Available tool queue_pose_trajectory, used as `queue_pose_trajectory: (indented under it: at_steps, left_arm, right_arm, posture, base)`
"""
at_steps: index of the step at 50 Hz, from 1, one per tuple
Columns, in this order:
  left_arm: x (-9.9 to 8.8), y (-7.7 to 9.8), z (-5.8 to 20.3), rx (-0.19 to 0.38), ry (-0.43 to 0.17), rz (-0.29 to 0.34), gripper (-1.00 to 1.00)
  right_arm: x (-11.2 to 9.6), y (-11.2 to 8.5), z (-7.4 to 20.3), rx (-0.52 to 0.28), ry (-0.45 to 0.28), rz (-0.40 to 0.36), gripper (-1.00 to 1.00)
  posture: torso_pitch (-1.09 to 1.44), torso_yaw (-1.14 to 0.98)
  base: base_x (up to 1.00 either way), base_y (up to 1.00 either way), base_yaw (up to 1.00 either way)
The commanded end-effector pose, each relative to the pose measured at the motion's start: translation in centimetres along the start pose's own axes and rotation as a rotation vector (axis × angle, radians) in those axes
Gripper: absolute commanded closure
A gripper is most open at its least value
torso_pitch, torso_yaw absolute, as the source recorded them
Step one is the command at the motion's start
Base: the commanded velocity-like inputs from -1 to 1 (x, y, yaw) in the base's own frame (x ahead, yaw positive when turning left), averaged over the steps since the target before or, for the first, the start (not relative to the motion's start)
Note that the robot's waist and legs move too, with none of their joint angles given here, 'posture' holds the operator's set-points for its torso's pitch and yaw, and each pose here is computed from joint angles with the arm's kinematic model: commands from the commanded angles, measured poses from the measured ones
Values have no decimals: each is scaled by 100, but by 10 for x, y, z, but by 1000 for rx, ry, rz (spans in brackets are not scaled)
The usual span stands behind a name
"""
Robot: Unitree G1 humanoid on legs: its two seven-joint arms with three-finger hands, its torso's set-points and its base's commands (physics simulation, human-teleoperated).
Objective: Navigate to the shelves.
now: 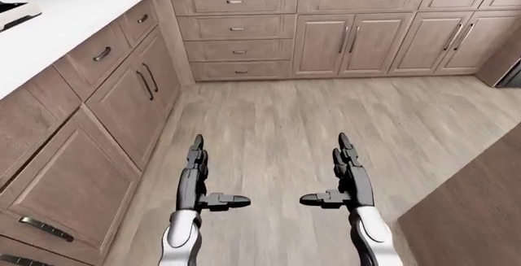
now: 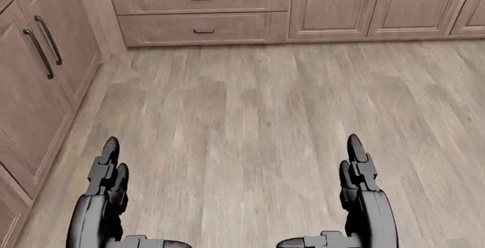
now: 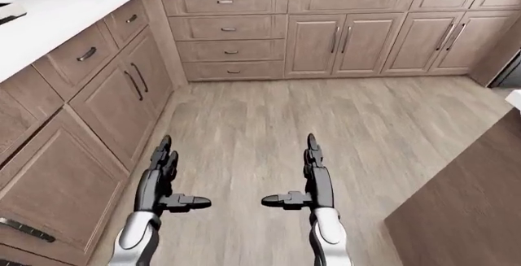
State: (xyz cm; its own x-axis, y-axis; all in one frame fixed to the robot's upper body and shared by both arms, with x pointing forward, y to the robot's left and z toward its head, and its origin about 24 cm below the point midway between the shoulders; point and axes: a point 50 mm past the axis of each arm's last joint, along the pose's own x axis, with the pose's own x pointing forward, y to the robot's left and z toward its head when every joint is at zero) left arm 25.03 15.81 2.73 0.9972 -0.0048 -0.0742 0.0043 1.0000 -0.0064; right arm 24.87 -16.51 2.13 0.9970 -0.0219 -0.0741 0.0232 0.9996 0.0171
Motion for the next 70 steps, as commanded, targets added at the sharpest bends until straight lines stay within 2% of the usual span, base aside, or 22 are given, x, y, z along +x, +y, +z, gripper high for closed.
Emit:
queue_pose_trajectory:
  at_steps: [1, 70]
  left_arm:
    - [3, 2, 14, 6, -74, 5, -100]
    - [3, 2, 14, 6, -74, 5, -100]
  right_arm:
    - [4, 4, 16, 2, -80, 17, -100]
    - [2, 7, 16, -6, -81, 36, -100]
  posture:
    - [0, 0]
    - [0, 0]
  base:
    - [27, -4, 0]
    - [29, -8, 0]
